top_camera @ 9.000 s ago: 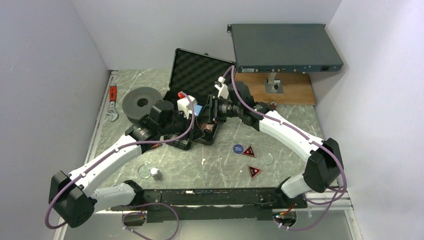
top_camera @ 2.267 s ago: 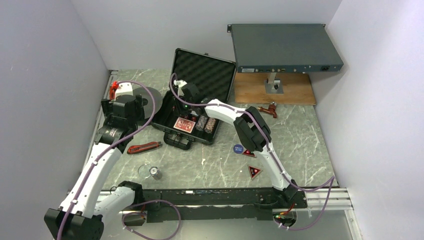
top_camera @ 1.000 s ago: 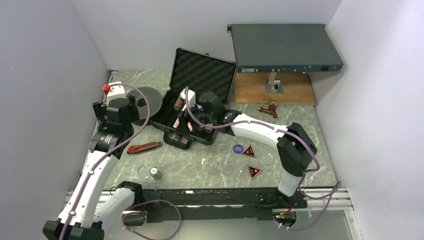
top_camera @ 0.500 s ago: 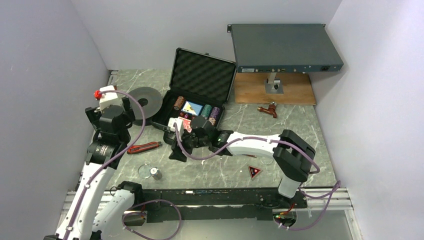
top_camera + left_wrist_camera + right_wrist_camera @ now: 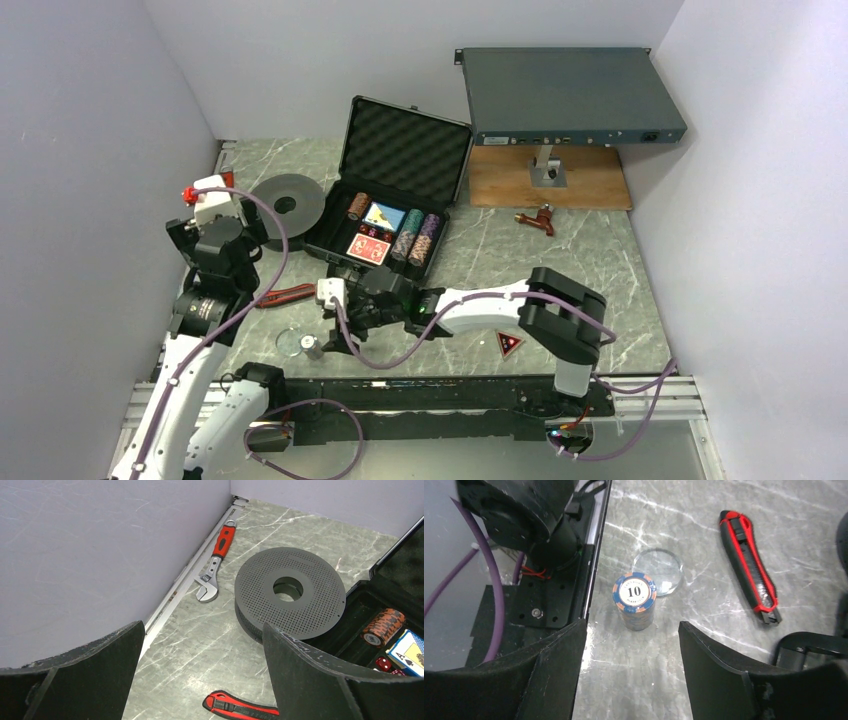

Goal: Pack up texas hold em set

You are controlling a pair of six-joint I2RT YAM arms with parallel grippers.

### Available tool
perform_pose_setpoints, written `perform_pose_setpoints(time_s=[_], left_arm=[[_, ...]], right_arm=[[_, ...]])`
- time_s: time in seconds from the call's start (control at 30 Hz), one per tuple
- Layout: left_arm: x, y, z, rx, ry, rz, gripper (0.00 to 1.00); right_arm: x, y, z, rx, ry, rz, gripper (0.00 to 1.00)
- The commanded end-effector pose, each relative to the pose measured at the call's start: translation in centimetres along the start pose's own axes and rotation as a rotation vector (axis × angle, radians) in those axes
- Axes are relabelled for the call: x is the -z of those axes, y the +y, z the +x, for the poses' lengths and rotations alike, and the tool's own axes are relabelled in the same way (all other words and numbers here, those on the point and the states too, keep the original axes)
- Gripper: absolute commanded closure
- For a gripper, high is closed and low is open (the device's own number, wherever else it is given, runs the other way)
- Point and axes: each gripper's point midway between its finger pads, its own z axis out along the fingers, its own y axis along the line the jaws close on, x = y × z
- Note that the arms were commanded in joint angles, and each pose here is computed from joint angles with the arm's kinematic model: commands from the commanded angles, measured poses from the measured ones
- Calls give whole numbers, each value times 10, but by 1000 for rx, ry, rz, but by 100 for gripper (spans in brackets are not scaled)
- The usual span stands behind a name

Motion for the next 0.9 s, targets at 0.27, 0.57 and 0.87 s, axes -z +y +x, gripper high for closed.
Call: perform_pose_setpoints(time_s=[0.27, 0.57, 0.87], left_arm=[[2, 3, -14, 40, -61, -2, 7], [4, 6, -16, 44, -70, -6, 7], [4, 6, -16, 40, -73, -8, 7]], right_arm=[[-36, -2, -2, 78, -78, 15, 29], [-47, -8, 2, 62, -107, 38, 29], [-55, -6, 4, 47, -127, 24, 30]])
